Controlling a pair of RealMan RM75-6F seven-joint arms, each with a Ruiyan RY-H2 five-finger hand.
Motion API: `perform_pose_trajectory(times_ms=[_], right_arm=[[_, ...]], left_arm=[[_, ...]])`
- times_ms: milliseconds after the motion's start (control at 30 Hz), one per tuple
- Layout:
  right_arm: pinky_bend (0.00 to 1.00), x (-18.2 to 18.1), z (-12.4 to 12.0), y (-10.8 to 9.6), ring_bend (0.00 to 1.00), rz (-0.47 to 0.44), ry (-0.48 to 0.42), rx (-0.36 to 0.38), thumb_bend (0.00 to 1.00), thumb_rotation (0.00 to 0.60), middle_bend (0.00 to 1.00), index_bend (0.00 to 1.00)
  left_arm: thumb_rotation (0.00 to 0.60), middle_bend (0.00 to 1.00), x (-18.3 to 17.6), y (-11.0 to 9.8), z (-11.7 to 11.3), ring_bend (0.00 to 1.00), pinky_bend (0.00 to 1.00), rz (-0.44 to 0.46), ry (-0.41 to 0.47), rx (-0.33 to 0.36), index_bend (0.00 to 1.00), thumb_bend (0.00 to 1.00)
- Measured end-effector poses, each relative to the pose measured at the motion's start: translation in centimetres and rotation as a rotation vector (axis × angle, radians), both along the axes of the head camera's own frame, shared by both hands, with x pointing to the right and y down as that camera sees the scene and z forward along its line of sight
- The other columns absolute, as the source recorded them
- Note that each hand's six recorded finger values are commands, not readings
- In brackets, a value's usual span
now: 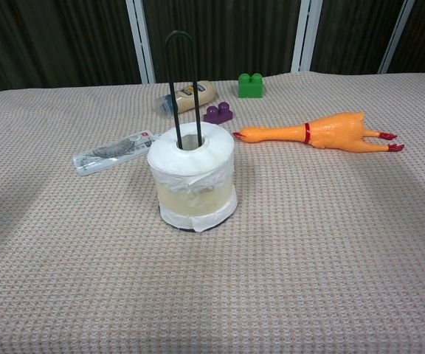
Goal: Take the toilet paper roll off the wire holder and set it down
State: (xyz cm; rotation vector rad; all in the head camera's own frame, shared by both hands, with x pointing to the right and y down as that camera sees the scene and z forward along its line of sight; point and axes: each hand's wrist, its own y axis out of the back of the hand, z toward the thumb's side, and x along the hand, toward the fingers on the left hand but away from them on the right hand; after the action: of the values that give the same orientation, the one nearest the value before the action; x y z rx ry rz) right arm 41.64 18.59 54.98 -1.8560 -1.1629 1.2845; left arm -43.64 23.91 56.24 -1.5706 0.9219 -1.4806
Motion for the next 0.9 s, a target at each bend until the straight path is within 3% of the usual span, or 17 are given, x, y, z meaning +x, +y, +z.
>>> perform_pose_trajectory(times_ms=[200,367,500,733,900], right_arm=[[0.14,-2.1,0.7,-1.5,0.0,-0.031,-0.073,-0.023,0.16,0.6,0.05,0.0],[0.11,-7.9,2.6,-4.0,0.0,-0.135,-0.183,-0.095,0.13,0.6,0.02,0.0],[0.09,-12.8,3.7,-5.5,0.0,-0.206,-0.235,-0.103,0.09,0.6,0.0,0.0],[0.08,-20.0,6.3,-6.0,0.0,-0.235,-0.339,-0.214,0.07,0.6,0.0,0.0],[0.08,-23.8,7.4,-5.9,0.0,-0.266,-0.373,-0.245,0.07,0.6,0.0,0.0]], left_arm=[[0.6,0.17,0.3,0.2,-0.1,0.19,0.37,0.019,0.007,0.002,0.17,0.56],[0.6,0.18,0.7,0.7,-0.3,0.19,0.37,0.053,0.011,0.0,0.18,0.55],[0.6,0.18,0.7,0.9,-0.6,0.19,0.37,0.056,0.018,0.01,0.18,0.55],[0.6,0.19,0.9,1.2,-1.0,0.19,0.37,0.074,0.03,0.024,0.18,0.55],[0.6,0.19,0.9,1.5,-1.2,0.19,0.37,0.082,0.034,0.027,0.18,0.55]])
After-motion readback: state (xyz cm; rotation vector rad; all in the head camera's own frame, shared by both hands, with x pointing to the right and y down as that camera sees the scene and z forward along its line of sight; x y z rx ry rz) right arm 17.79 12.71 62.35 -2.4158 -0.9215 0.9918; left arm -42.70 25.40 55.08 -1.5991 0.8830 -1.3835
